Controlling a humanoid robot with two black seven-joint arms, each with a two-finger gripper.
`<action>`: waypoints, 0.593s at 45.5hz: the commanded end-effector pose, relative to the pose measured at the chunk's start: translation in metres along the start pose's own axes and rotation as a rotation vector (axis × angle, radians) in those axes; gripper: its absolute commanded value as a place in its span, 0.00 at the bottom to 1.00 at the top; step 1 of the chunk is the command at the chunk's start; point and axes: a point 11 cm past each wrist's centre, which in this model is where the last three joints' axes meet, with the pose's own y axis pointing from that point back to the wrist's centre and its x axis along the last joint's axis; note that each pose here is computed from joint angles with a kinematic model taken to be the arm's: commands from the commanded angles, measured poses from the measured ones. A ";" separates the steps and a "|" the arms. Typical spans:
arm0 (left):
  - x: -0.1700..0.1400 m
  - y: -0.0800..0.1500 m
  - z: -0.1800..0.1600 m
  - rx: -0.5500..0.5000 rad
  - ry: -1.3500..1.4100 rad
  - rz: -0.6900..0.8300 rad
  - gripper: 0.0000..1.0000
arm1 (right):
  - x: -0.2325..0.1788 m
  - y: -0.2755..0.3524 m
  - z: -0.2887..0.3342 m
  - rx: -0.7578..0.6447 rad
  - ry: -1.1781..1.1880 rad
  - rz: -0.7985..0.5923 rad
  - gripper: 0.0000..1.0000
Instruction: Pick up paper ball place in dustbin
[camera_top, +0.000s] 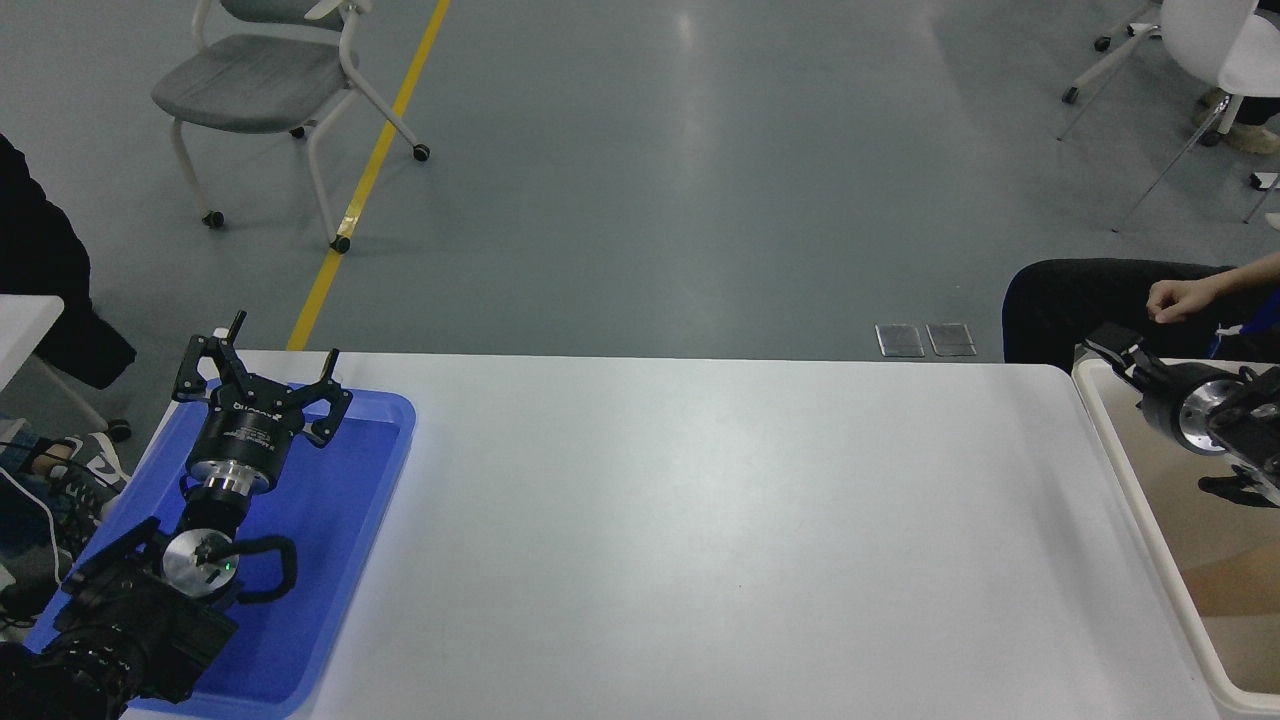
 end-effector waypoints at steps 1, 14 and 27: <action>-0.001 0.000 0.000 0.000 0.002 -0.002 1.00 | -0.016 0.004 -0.057 0.214 -0.300 -0.063 1.00; 0.000 0.000 0.000 -0.002 0.001 0.001 1.00 | -0.063 -0.002 -0.083 0.329 -0.808 -0.230 1.00; -0.001 -0.001 -0.001 0.000 0.003 -0.003 1.00 | -0.077 -0.006 -0.090 0.384 -1.117 -0.269 1.00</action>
